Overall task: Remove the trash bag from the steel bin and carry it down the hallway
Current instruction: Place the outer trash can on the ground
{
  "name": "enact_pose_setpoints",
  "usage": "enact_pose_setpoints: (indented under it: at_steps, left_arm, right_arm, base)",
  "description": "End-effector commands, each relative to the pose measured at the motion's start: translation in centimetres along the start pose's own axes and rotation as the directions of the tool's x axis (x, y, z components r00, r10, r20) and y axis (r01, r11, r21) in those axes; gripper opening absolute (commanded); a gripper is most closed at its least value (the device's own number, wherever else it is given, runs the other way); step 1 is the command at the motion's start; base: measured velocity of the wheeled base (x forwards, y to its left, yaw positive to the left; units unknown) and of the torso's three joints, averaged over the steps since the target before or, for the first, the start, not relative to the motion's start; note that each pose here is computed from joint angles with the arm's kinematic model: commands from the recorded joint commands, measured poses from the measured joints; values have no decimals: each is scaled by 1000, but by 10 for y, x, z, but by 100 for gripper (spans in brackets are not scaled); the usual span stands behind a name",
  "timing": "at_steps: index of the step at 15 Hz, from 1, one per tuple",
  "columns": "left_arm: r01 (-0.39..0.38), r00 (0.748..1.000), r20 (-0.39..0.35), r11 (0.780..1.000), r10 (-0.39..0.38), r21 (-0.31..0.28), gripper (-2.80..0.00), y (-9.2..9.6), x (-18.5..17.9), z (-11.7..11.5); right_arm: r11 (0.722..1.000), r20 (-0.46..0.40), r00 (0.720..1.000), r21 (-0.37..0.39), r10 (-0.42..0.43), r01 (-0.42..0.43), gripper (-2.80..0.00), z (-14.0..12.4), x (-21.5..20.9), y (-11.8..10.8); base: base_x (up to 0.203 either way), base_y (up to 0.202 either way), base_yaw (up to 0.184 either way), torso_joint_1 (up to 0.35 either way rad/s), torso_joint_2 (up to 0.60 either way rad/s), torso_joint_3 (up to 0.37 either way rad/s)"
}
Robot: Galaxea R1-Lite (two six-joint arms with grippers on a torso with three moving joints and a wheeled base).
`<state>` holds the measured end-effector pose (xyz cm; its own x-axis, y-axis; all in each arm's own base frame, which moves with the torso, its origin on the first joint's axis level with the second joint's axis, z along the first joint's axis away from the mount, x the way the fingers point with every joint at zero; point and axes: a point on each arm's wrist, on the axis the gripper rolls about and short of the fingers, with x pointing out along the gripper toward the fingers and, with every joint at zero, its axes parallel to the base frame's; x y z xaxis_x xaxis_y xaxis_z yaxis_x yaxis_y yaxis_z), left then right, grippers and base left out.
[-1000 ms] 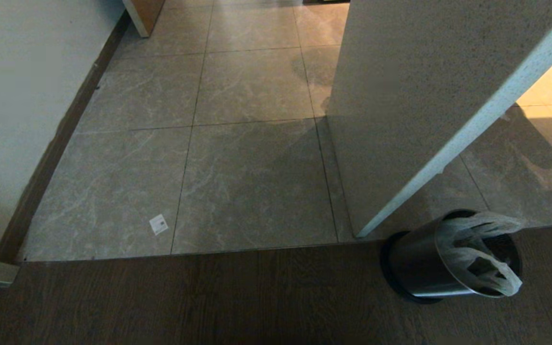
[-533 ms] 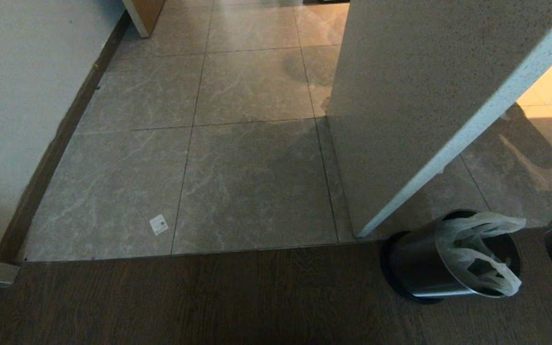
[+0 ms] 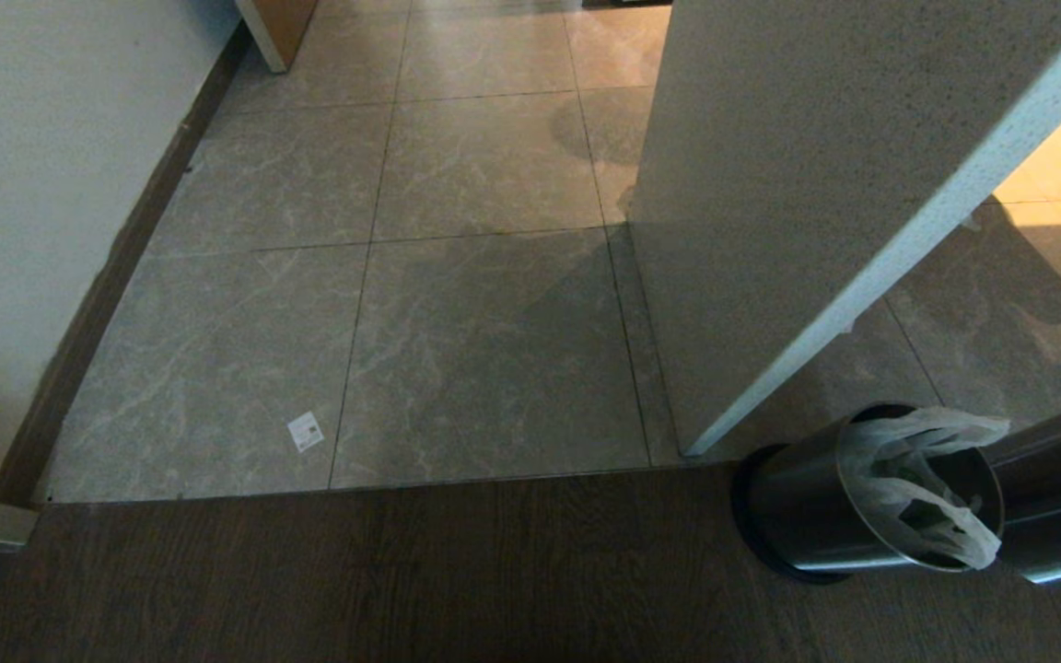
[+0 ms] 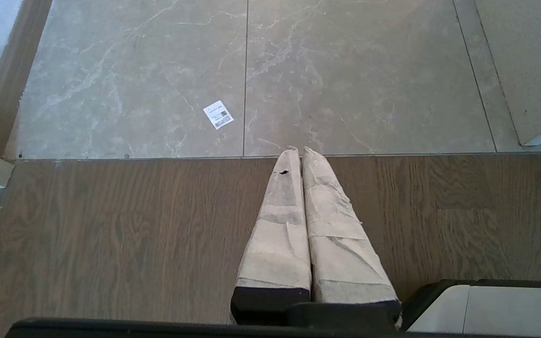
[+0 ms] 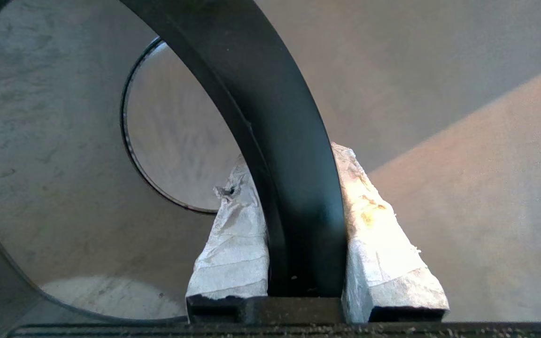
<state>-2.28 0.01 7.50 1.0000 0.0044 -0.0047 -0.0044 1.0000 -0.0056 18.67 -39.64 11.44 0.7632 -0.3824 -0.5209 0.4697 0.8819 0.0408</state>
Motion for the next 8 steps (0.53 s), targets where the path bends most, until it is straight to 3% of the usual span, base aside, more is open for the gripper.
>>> enact_pose_setpoints:
  at_steps: [1,8]
  left_arm:
    - [0,1000,0,1000,0,-1,-280,0,0,0]
    - [0,1000,0,1000,0,-1,-280,0,0,0]
  right_arm:
    - [999,-73,996,-1,46,-46,-280,-27,28,-1]
    - [995,-129,987,-5,96,-97,-280,-44,59,4]
  base:
    - [0,0,0,0,0,0]
    - [0,0,0,0,0,0]
